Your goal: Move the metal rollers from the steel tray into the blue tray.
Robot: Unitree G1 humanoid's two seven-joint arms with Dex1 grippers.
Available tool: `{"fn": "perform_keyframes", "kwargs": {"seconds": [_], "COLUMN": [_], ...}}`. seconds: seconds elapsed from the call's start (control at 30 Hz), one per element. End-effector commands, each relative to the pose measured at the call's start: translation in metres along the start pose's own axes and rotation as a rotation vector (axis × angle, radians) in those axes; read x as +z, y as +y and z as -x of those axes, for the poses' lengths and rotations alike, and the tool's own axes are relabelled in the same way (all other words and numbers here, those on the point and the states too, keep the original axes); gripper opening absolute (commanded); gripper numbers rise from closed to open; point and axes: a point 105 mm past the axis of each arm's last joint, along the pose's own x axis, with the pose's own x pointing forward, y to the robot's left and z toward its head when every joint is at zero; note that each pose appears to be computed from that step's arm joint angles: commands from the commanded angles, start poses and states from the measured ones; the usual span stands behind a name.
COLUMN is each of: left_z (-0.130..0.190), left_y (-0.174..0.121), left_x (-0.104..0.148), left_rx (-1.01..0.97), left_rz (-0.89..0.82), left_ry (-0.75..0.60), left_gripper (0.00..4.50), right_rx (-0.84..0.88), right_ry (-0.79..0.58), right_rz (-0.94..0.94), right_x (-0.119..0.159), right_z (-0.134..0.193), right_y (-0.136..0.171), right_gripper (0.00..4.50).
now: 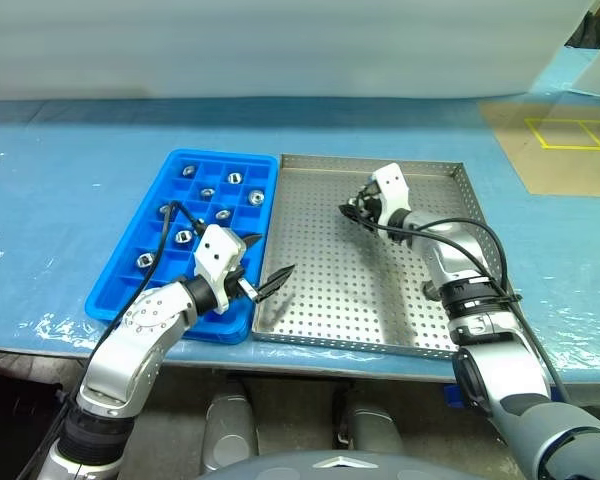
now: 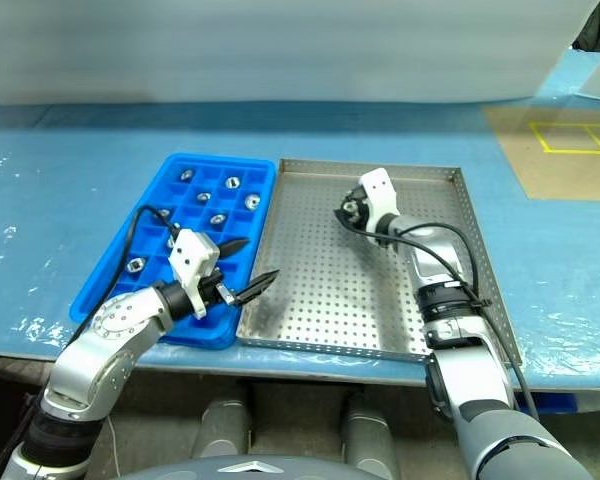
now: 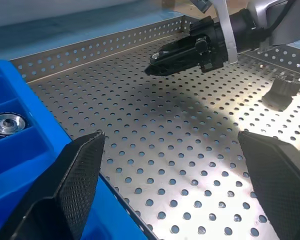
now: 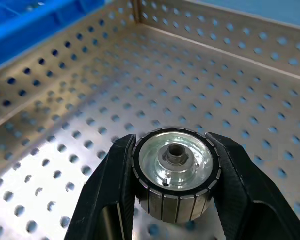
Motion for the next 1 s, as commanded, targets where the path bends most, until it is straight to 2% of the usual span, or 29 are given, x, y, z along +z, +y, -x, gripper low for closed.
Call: {"fn": "perform_keyframes", "kwargs": {"seconds": [0.03, 0.4, 0.73, 1.0], "left_z": [0.01, 0.027, 0.04, 0.047], "left_y": [0.001, -0.001, -0.004, -0.006], "left_x": [0.014, 0.011, 0.007, 0.006], "left_rx": [0.067, 0.191, 0.267, 0.297], "left_rz": [-0.024, 0.009, 0.029, 0.04], "left_ry": [-0.042, -0.03, -0.016, -0.011], "left_gripper": [4.5, 4.5, 4.5, 4.5], "right_rx": [0.115, 0.37, 0.552, 0.641], "right_ry": [-0.115, -0.142, -0.093, -0.004], "right_rz": [0.055, 0.125, 0.188, 0.266], "right_x": [0.039, 0.067, 0.062, 0.043], "right_z": [-0.01, -0.03, -0.037, -0.035], "right_y": [0.024, 0.081, 0.123, 0.133], "right_gripper": [1.65, 1.65, 1.65, 1.65]}}
